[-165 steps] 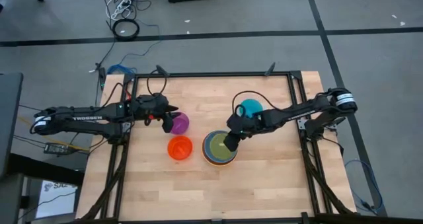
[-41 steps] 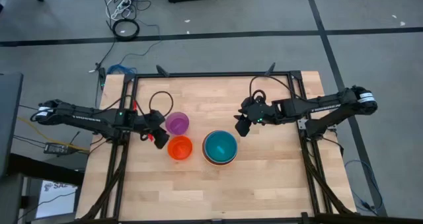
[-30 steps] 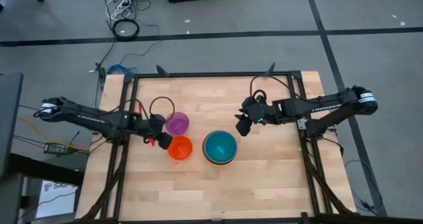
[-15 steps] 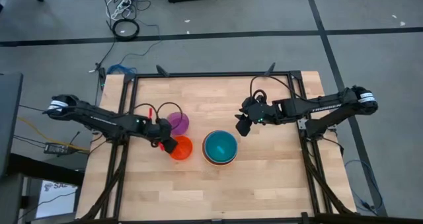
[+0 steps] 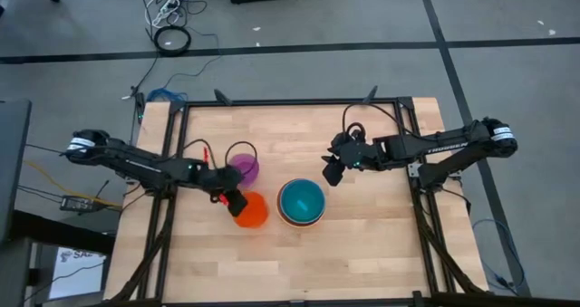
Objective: Nest bowls inside each other
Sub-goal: Stack the orange bowl on top of the blue bowl
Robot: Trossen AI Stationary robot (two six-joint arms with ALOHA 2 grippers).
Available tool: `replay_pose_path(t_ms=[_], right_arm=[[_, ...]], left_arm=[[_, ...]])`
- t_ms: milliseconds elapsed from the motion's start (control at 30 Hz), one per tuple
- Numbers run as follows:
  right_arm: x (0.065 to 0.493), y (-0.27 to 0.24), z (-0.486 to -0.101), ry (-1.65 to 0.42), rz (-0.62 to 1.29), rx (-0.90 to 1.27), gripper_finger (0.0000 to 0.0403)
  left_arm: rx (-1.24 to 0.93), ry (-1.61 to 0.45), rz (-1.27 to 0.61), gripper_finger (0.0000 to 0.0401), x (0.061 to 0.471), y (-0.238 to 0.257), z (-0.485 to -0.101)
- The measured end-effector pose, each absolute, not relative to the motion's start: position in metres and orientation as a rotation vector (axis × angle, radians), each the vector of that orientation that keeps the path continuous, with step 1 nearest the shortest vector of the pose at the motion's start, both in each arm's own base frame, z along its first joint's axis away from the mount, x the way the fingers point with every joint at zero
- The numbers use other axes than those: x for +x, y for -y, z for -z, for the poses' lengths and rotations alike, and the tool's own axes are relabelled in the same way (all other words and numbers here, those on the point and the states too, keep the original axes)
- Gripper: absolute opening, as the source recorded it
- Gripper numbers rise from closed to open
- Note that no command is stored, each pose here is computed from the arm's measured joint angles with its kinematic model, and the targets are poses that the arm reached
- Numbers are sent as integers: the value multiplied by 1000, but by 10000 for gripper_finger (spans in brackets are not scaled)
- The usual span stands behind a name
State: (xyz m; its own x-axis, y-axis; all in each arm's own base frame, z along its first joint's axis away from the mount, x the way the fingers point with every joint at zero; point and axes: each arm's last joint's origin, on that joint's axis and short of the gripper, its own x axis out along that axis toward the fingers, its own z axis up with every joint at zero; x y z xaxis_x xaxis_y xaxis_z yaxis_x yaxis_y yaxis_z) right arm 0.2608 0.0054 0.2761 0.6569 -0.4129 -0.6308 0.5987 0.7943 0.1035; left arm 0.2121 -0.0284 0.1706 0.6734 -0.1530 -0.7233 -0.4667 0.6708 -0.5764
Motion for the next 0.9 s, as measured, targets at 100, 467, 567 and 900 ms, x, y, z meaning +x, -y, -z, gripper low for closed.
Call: replay_pose_path(t_ms=[100, 467, 567, 900], right_arm=[[261, -4, -276, -623, 600, 300, 146], [260, -3, -276, -625, 613, 272, 146], [260, -3, -277, -621, 624, 258, 146], [260, -5, -276, -629, 619, 250, 146]], left_arm=[[-835, -646, -152, 5, 223, 24, -185], [-770, -530, -220, 3, 266, 13, -194], [-699, -541, -229, 3, 286, 13, -208], [-445, -831, -335, 4, 339, 14, -219]])
